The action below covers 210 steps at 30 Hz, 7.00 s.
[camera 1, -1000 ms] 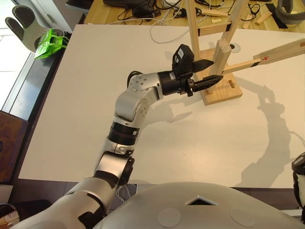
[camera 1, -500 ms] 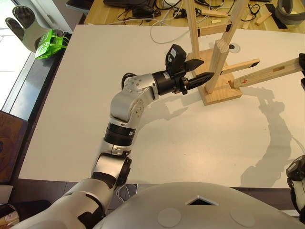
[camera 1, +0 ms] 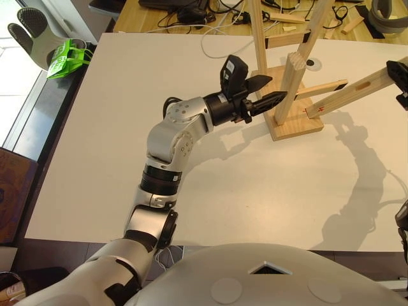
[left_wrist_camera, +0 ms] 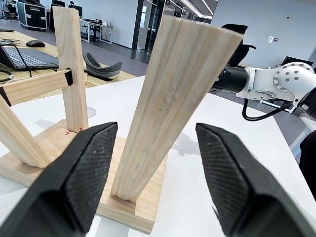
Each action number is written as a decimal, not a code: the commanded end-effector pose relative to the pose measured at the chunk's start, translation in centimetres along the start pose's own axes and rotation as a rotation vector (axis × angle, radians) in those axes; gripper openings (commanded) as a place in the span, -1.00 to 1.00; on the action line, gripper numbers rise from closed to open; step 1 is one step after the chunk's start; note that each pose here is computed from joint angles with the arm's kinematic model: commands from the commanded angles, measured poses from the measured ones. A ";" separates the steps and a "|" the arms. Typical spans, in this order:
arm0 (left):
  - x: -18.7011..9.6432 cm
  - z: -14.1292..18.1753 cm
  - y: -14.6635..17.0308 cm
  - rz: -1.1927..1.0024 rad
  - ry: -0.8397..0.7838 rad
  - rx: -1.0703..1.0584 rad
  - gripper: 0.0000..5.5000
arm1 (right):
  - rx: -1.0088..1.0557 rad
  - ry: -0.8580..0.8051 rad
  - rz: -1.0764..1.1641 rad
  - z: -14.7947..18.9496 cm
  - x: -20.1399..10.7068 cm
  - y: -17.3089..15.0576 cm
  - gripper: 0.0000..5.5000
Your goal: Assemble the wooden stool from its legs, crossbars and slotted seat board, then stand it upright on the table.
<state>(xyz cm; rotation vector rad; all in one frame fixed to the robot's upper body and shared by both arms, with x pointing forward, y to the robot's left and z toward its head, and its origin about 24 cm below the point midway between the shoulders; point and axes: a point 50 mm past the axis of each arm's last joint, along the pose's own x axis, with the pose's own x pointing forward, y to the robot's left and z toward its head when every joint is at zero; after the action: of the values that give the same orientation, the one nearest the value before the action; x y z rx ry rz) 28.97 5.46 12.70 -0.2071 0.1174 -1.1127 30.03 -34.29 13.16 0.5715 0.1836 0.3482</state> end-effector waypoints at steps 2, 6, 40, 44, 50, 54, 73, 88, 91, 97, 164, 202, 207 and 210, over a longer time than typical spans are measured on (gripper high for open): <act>0.2 0.2 -0.1 0.009 -0.007 -0.006 0.06 | -0.093 0.098 -0.003 0.4 0.6 0.2 -0.64; 0.3 0.0 -0.2 0.013 -0.012 -0.012 0.06 | -0.157 0.187 -0.021 0.0 1.3 -0.1 -0.64; 0.7 0.7 -0.2 0.015 -0.045 0.000 0.06 | -0.466 0.501 0.021 -5.9 4.7 0.2 -0.62; 0.6 0.7 0.0 0.021 -0.046 0.001 0.06 | -0.386 0.452 0.012 -5.5 4.8 0.3 -0.62; 0.6 0.7 -0.1 0.019 -0.046 0.003 0.06 | -0.302 0.432 -0.034 -4.9 4.7 -0.2 -0.62; 0.6 0.8 -0.1 0.018 -0.044 0.005 0.06 | -0.337 0.489 -0.049 -5.6 4.5 -0.5 -0.62; 0.7 0.6 -0.1 0.029 -0.051 -0.009 0.06 | -0.495 0.674 -0.095 -7.0 5.4 -0.6 -0.62; 0.8 0.8 0.0 0.032 -0.050 -0.010 0.06 | -0.531 0.877 -0.036 -9.3 5.9 0.0 -0.61; 0.8 0.8 -0.1 0.032 -0.049 -0.009 0.06 | -0.534 0.898 -0.007 -10.3 5.8 0.0 -0.61; 0.7 0.6 -0.1 0.041 -0.048 -0.011 0.06 | -0.600 0.629 0.006 -8.6 6.0 0.1 -0.60; 0.7 -0.5 0.4 0.105 -0.046 -0.033 0.06 | -0.452 0.450 0.020 -5.3 7.1 5.2 -0.99; 1.1 -1.4 1.4 0.157 -0.047 -0.072 0.06 | -0.686 -0.518 -0.360 18.4 7.0 13.4 -0.99; 1.1 -1.2 1.2 0.158 -0.060 -0.068 0.06 | -0.498 -0.136 -0.597 11.4 7.7 5.9 -0.99; 1.1 -1.3 1.2 0.157 -0.058 -0.068 0.06 | -0.438 0.083 -0.588 6.2 8.4 3.6 -0.99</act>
<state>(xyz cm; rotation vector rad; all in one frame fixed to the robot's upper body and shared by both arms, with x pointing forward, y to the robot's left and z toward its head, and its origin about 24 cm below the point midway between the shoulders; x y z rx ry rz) 30.21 4.89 10.97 -0.3055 0.1266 -0.9512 38.44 -32.52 23.23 0.0414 0.2021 -0.2142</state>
